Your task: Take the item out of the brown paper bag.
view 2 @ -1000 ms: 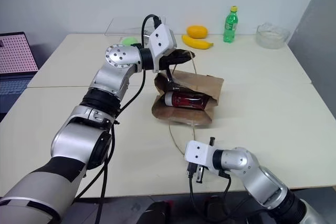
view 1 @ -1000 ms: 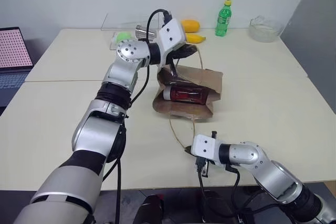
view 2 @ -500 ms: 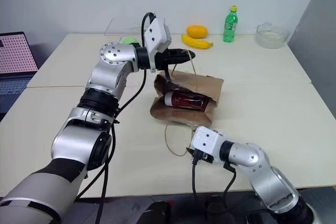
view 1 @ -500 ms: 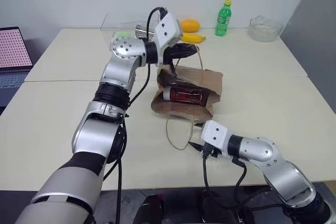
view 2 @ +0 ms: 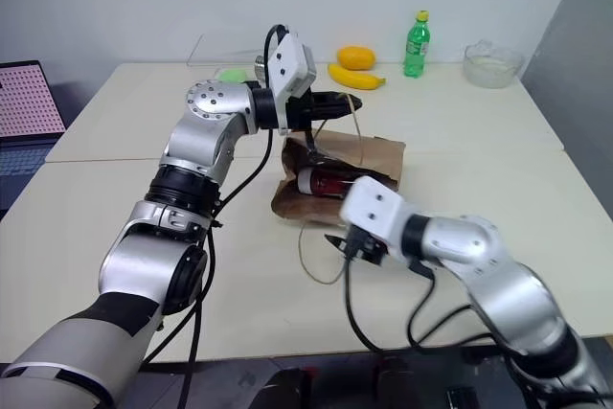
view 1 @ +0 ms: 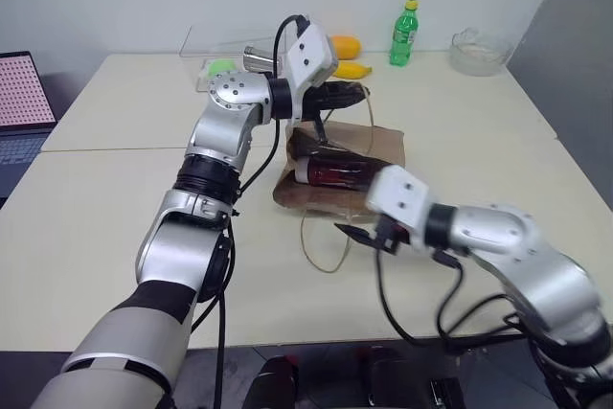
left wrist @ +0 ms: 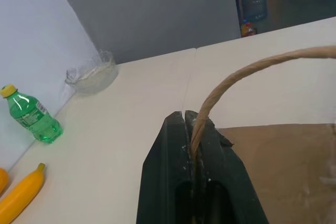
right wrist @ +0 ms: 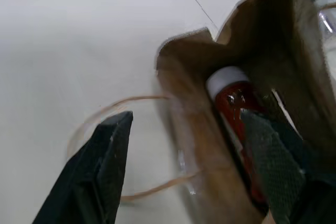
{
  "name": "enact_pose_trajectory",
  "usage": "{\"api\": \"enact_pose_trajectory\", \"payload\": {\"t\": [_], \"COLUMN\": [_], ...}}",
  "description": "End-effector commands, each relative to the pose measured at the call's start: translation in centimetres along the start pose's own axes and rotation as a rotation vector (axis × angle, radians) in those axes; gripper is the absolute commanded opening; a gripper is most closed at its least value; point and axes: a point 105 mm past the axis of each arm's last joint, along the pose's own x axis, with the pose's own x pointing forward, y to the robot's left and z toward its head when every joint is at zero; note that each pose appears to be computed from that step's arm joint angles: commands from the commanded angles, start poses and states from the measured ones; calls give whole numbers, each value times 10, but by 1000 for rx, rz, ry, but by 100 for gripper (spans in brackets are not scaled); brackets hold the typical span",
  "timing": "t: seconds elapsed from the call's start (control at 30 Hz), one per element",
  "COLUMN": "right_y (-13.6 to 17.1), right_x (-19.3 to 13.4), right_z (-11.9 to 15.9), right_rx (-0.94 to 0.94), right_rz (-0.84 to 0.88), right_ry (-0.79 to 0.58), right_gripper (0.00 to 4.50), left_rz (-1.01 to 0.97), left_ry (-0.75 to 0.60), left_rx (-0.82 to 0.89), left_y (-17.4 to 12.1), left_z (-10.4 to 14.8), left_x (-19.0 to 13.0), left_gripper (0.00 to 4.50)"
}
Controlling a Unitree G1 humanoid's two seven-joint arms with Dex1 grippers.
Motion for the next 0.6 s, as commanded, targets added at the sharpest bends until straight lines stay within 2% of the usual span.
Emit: {"api": "enact_pose_trajectory", "payload": {"t": [0.03,0.1,0.2,0.23,0.6], "right_y": [-16,-26,-41,-41,-47], "right_x": [21,31,43,47,72], "right_z": [5,5,6,5,-28], "right_rx": [-91,-127,-192,-214,-461], "right_rz": [-87,-126,-185,-178,-141], "right_ry": [22,44,75,91,322], "right_gripper": [341,341,437,446,446], "left_rz": [30,33,42,43,48], "left_ry": [-60,-60,-63,-64,-73], "left_rx": [31,31,31,31,30], "left_y": [8,9,10,10,10], "left_z": [21,21,22,22,22], "left_x": [-3,-3,-4,-4,-2], "left_gripper": [0,0,0,0,0]}}
